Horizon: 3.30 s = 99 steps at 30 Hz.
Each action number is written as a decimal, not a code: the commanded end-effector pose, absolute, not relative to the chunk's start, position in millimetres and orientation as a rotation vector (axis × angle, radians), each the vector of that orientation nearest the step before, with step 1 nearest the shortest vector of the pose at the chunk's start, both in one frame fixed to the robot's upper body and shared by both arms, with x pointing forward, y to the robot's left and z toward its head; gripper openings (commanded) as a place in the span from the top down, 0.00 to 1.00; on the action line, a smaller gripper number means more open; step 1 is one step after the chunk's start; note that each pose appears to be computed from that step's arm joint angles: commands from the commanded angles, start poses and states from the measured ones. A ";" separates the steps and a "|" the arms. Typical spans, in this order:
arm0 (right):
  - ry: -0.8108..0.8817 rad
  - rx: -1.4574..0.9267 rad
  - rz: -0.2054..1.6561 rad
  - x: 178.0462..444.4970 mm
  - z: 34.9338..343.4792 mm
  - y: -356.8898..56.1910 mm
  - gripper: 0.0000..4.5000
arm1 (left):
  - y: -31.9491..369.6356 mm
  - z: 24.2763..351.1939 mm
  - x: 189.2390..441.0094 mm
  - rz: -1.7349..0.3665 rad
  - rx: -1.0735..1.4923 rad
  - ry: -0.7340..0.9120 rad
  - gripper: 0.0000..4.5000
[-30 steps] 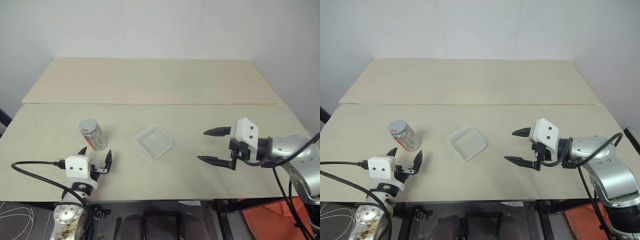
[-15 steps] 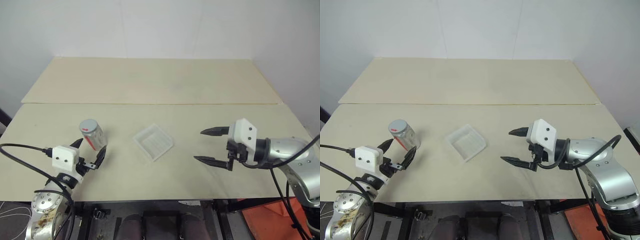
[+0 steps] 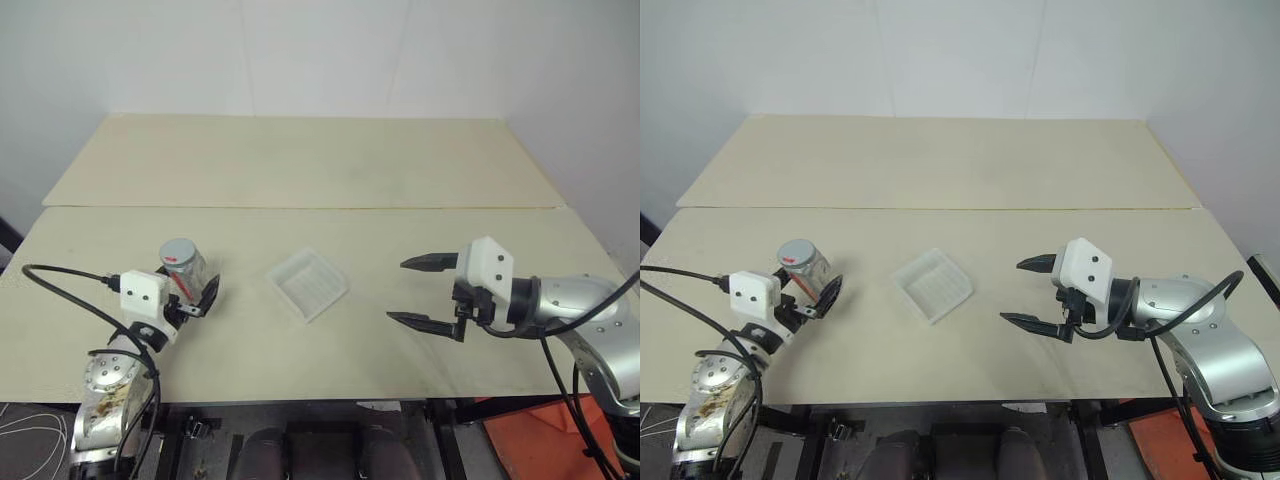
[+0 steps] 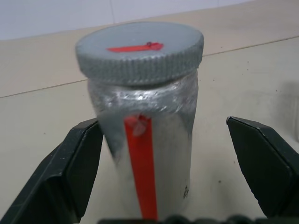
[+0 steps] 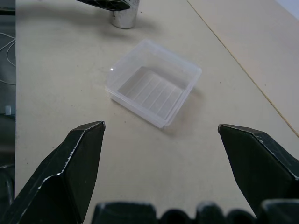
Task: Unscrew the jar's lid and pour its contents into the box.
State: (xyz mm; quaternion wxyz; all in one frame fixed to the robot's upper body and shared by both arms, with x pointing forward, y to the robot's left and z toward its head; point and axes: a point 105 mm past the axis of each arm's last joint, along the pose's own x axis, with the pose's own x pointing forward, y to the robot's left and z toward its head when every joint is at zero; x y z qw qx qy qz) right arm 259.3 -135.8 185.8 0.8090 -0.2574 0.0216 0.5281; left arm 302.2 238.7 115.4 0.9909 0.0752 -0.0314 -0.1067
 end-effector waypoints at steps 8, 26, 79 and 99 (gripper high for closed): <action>-0.002 -0.584 1.104 255.4 198.9 -135.9 0.00 | 233.2 121.4 316.9 -0.202 0.193 -0.118 0.00; -0.061 -0.554 1.115 250.8 205.9 -121.1 0.00 | 212.8 141.9 329.2 -0.311 0.154 -0.174 0.57; -0.295 -0.331 1.952 270.8 257.4 -20.8 0.39 | 90.0 240.1 289.5 -1.730 0.219 -0.205 0.57; -0.405 -0.349 1.591 288.0 283.6 -49.8 0.01 | 111.5 217.3 312.7 -1.492 0.160 -0.110 0.57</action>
